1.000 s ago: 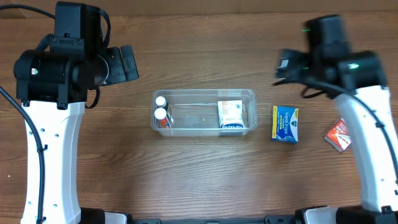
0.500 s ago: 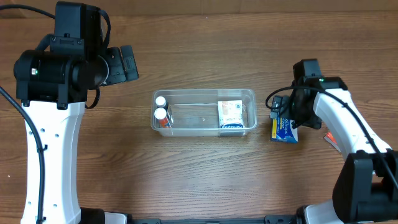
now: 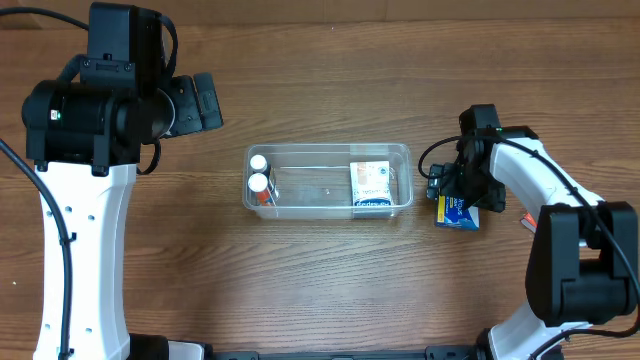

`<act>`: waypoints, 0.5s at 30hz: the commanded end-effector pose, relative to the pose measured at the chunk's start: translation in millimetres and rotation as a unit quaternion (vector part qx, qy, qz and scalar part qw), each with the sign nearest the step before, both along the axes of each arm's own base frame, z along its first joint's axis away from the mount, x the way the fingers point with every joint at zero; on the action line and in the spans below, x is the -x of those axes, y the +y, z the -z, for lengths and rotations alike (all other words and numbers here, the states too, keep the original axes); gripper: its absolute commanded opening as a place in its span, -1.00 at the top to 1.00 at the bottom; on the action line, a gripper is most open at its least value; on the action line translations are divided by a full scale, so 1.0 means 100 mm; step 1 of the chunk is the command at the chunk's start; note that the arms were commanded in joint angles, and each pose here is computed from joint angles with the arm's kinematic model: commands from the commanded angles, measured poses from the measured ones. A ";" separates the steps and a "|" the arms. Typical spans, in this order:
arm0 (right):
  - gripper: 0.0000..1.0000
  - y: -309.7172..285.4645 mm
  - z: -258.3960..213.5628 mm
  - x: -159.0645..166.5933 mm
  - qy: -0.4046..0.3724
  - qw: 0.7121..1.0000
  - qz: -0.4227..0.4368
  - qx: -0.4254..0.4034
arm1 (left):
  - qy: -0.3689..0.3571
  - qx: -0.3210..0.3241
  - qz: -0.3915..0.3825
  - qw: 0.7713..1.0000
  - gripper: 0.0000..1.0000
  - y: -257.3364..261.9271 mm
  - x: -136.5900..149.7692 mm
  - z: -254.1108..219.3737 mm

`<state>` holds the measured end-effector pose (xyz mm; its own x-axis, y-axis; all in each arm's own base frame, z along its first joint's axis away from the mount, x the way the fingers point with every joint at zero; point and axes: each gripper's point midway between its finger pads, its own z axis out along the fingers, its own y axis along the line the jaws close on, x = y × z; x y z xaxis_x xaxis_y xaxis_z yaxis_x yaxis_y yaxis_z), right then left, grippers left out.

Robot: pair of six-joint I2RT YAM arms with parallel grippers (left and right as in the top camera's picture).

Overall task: Pack container
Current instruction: 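Grasp the blue Vapodrops box with the right gripper and lift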

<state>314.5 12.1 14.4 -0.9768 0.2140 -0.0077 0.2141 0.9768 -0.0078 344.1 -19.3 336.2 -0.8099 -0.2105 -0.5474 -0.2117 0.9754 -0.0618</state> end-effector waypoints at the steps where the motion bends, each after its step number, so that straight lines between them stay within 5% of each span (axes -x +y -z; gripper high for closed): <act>1: -1.00 0.01 0.02 0.00 -0.001 1.000 -0.003 -0.003 | 0.001 0.001 -0.009 1.000 -1.00 0.02 -0.02 0.01; 15: -0.98 0.02 0.14 0.11 0.010 1.000 -0.003 -0.008 | 0.003 0.001 -0.009 1.000 -1.00 0.02 -0.02 0.02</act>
